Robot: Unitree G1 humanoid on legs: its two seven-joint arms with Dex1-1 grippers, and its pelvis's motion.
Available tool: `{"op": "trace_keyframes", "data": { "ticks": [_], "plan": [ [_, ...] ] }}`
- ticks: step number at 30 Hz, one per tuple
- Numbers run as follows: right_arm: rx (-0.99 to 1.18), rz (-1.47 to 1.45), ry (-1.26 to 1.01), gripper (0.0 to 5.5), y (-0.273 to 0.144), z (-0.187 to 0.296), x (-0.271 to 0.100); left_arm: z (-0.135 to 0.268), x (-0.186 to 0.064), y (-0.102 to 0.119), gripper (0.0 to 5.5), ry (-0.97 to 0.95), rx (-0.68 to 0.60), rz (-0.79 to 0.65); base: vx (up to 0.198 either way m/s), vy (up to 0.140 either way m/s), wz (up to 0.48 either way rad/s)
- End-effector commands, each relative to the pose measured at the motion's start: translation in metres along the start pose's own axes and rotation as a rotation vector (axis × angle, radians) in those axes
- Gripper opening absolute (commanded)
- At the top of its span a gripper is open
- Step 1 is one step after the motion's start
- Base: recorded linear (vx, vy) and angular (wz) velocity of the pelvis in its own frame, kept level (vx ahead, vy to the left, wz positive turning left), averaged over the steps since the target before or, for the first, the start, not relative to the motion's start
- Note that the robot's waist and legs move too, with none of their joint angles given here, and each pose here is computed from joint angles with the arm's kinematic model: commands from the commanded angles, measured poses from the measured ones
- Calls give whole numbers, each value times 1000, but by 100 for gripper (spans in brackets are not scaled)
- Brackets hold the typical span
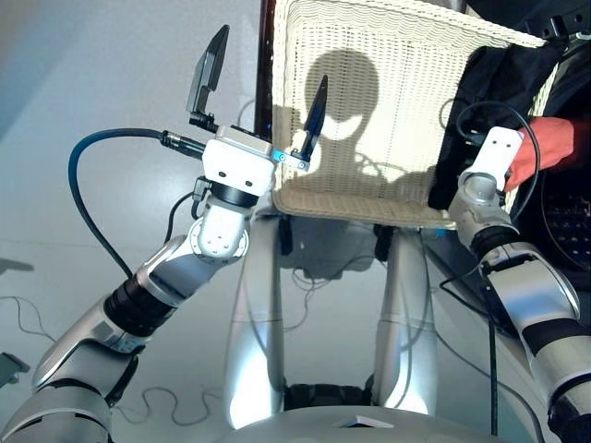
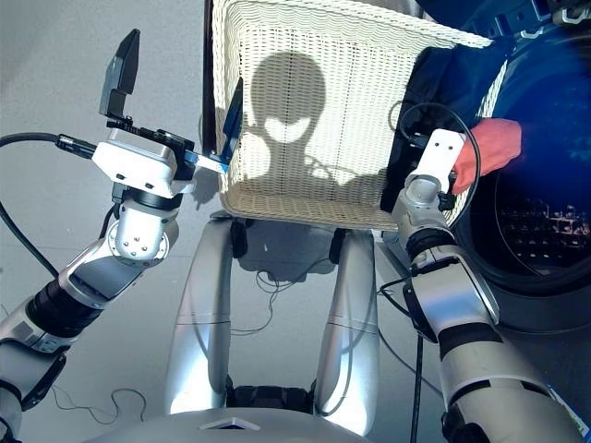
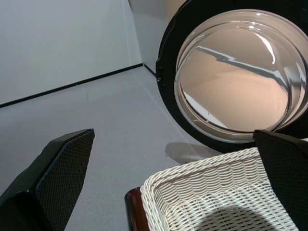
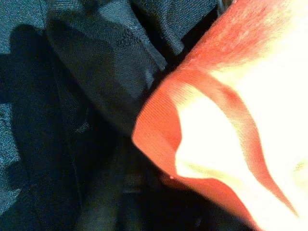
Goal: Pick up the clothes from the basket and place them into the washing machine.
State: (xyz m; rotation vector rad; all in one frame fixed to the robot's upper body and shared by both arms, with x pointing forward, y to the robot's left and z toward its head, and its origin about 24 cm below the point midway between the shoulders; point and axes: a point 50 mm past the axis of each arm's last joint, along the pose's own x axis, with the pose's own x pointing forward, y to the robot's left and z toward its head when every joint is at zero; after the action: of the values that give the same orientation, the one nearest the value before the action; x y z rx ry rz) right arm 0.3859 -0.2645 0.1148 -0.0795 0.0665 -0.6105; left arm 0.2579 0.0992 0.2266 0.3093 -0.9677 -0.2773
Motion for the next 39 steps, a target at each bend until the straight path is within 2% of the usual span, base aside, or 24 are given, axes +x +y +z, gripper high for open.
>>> {"op": "trace_keyframes", "data": {
  "ticks": [1, 11, 17, 18, 21, 23, 26, 30, 39],
  "plan": [
    [-17, -100, -46, 0, -32, 13, 12, 30, 5, -5, 550, -149, -100, -11, 0, 0, 0],
    [7, -81, -91, 0, -29, 16, 9, 30, 4, -2, 550, -147, -97, -3, 0, 0, 0],
    [144, -45, -203, 0, -20, 27, -1, 31, 3, 3, 550, -146, -78, 19, 0, 0, 0],
    [218, -30, -282, 0, -21, 34, -10, 30, 2, 6, 550, -146, -51, 42, 0, 0, 0],
    [271, -70, -337, 0, -31, 34, -18, 30, 0, 9, 550, -144, -29, 59, 0, 0, 0],
    [340, -232, -461, 0, -62, 42, -29, 31, -3, 14, 550, -161, 22, 95, 0, 0, 0],
    [389, -387, -506, 0, -87, 43, -33, 33, -5, 17, 550, -183, 43, 111, 0, 0, 0],
    [336, -660, -526, 0, -140, 45, -27, 39, -5, 20, 550, -235, 64, 119, 0, 0, 0],
    [188, -856, -507, 0, -202, 75, -11, 41, -2, 18, 550, -255, 75, 88, 0, 0, 0]
  ]
}}
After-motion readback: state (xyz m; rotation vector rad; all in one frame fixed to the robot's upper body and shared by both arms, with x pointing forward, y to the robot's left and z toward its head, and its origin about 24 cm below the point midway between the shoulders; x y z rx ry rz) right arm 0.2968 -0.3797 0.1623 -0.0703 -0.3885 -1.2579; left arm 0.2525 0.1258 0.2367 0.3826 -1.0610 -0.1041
